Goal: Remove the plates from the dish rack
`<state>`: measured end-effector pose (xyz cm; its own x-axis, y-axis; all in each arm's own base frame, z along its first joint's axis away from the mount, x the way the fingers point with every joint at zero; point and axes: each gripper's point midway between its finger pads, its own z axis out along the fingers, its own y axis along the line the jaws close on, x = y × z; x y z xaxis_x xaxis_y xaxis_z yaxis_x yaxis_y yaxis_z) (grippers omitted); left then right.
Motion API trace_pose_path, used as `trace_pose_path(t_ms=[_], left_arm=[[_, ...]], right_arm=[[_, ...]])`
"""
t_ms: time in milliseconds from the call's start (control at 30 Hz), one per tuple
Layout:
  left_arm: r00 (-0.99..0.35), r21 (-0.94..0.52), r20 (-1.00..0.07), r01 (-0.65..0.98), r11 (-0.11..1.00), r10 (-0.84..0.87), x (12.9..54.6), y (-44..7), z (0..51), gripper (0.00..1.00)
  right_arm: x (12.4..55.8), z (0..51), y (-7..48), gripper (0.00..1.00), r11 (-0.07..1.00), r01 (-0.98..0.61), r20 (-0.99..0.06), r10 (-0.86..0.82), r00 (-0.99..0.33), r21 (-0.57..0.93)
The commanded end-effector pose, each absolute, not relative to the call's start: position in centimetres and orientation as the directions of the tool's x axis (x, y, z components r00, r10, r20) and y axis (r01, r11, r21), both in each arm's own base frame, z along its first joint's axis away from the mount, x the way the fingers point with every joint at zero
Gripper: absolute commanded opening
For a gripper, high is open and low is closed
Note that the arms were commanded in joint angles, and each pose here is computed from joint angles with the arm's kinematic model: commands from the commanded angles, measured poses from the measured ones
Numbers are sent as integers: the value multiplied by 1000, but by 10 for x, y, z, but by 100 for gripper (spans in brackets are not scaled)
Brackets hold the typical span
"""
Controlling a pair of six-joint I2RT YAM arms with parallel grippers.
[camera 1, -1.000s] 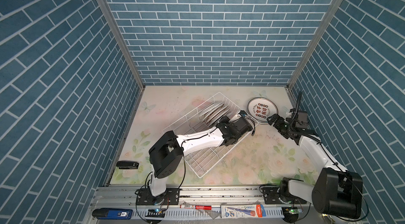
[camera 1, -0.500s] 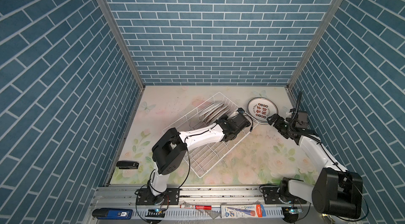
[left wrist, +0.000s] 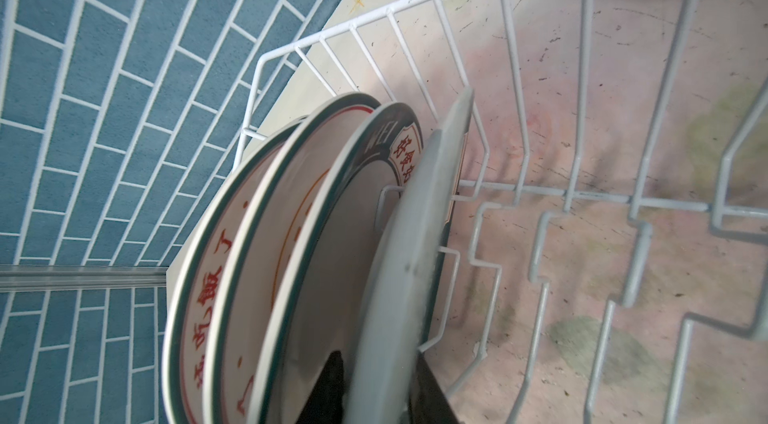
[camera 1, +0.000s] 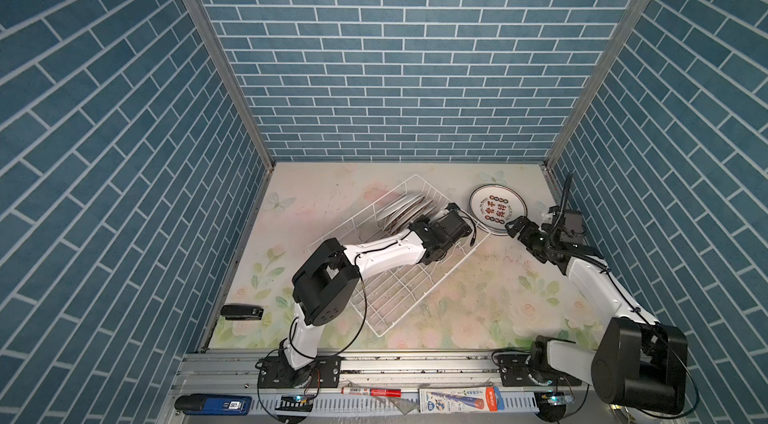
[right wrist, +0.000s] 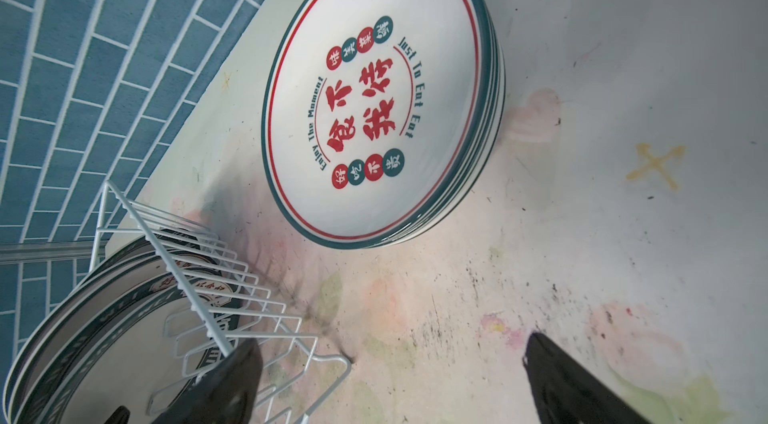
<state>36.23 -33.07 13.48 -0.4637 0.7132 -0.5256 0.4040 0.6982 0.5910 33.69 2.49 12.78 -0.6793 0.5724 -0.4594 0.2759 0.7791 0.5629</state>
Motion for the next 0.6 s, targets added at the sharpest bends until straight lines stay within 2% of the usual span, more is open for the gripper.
trace_pose_path(t_ms=[0, 300, 567], left_arm=[[-472, 603, -487, 427, 674, 735, 362, -331, 123, 23], [-477, 614, -454, 444, 652, 752, 363, -333, 112, 8], [-476, 628, -463, 418, 656, 747, 366, -330, 123, 0]], right_arm=[[334, 125, 27, 99, 794, 240, -474, 543, -694, 558], [332, 124, 30, 99, 791, 232, -470, 541, -698, 566], [332, 121, 32, 99, 788, 224, -461, 537, -706, 574]])
